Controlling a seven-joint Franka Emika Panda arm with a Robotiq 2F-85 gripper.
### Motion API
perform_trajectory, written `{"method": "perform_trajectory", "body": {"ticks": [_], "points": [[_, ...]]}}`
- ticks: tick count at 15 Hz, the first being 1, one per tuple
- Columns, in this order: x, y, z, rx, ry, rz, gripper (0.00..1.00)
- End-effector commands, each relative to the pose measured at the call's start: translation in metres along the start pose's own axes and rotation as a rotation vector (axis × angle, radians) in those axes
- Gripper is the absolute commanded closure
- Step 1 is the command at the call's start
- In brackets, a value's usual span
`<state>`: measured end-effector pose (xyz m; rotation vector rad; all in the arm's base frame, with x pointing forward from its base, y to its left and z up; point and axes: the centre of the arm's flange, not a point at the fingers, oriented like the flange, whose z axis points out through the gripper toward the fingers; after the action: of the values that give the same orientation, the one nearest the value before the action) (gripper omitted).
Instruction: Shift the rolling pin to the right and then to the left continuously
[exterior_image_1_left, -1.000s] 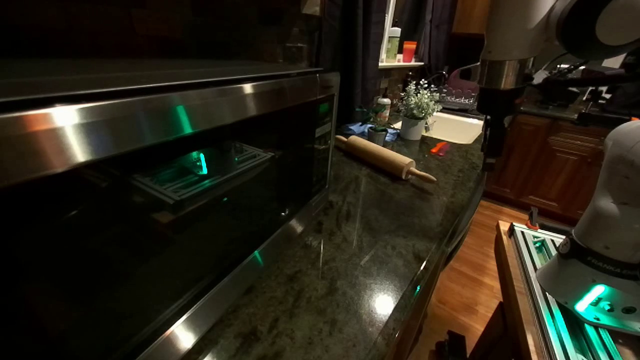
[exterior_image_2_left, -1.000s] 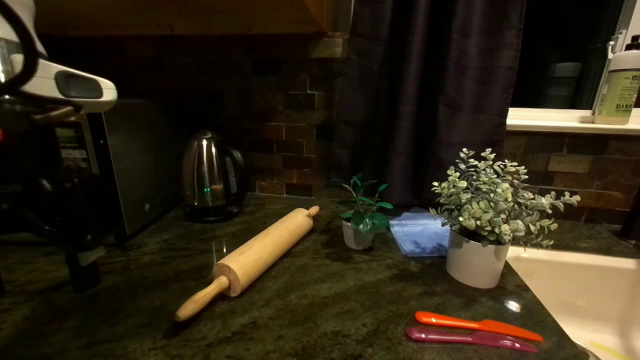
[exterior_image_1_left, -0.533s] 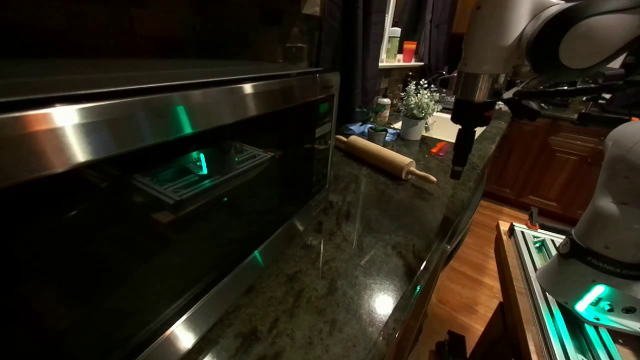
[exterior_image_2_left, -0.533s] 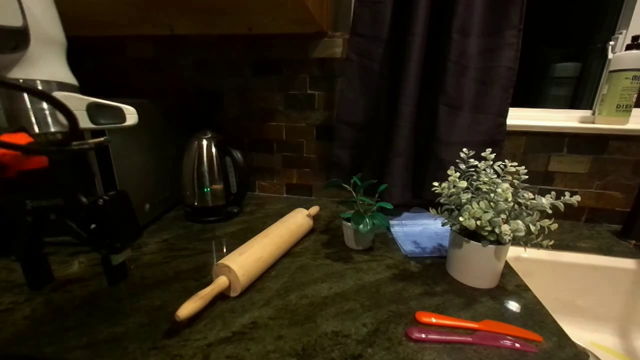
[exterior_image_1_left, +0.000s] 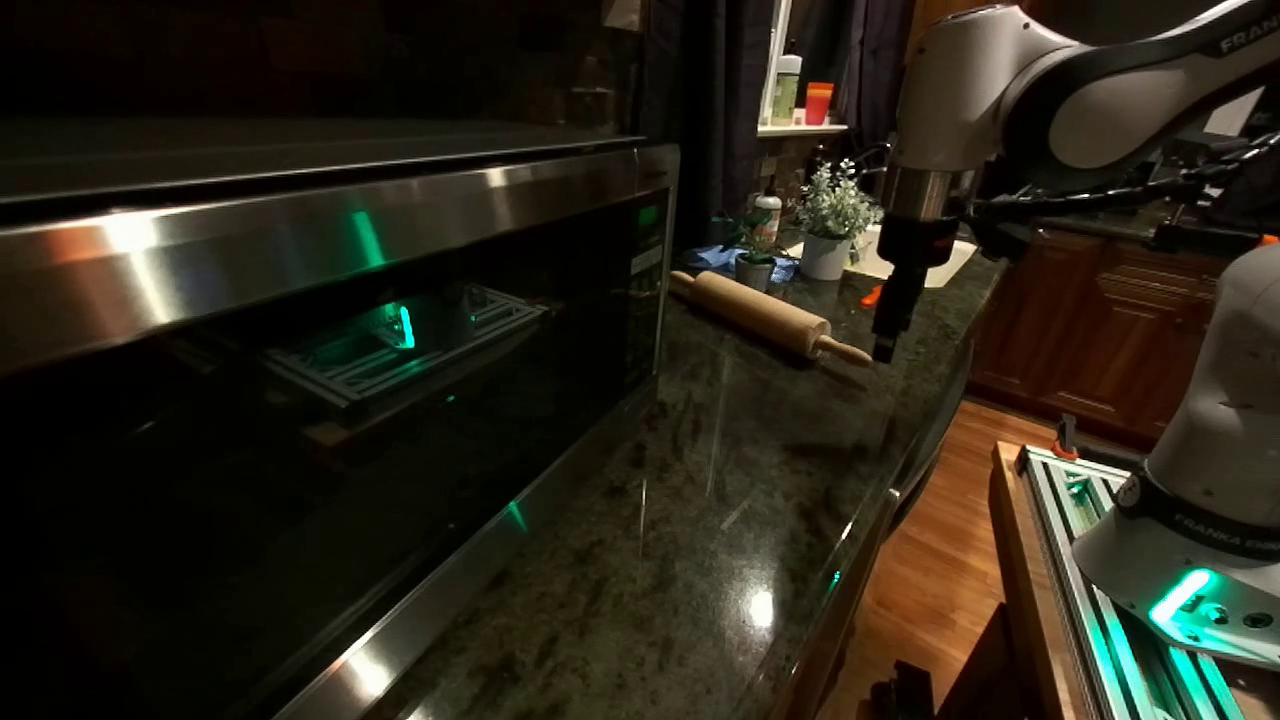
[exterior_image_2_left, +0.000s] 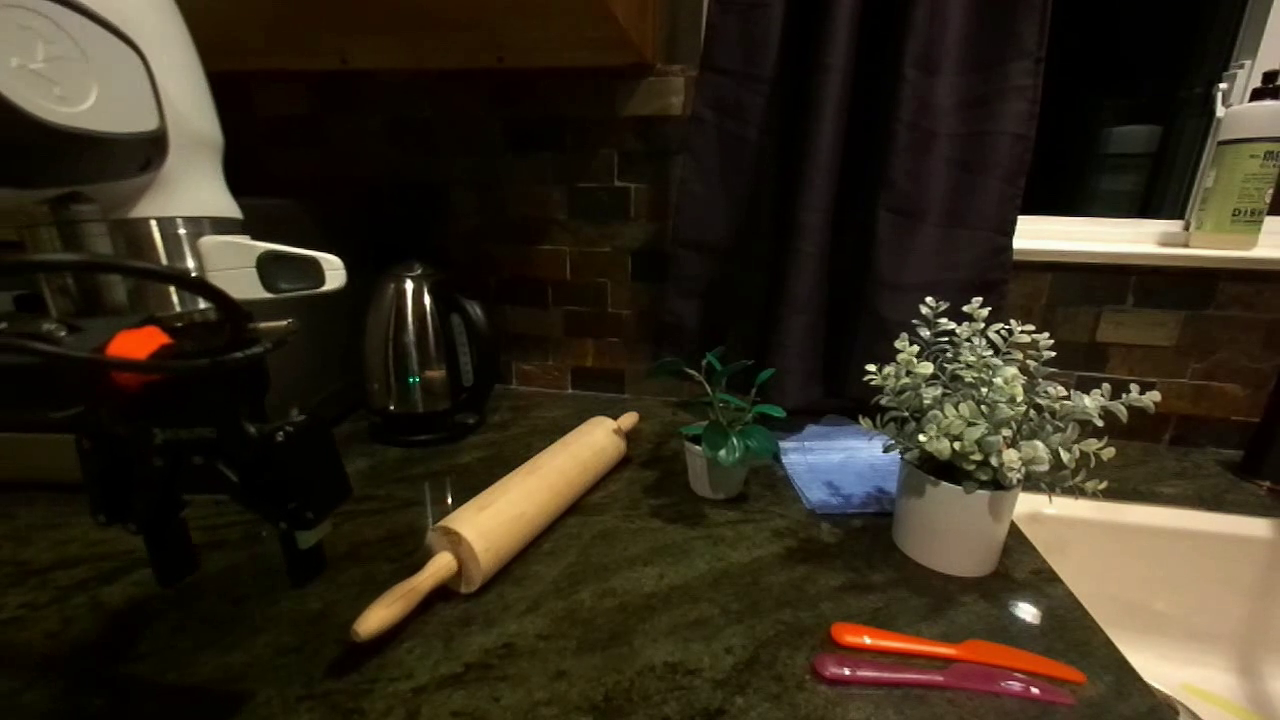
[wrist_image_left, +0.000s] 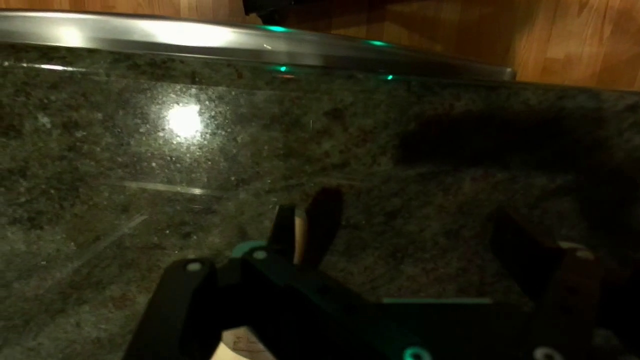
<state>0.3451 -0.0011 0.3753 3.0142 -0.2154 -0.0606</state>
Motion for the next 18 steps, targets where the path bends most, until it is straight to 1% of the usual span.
{"method": "perform_trajectory", "body": {"ticks": [1,5,8,13,15,17,18], "points": [[-0.017,0.023,0.022,0.004,0.012,0.068,0.0],[-0.008,0.03,0.026,0.044,0.052,0.139,0.0],[-0.004,0.03,0.029,0.047,0.071,0.144,0.0],[-0.003,0.031,0.04,0.056,0.064,0.173,0.0],[-0.002,0.032,0.045,0.046,0.086,0.19,0.0],[0.001,0.032,0.05,0.067,0.087,0.198,0.0],[0.029,0.031,0.021,0.051,0.08,0.17,0.0]]}}
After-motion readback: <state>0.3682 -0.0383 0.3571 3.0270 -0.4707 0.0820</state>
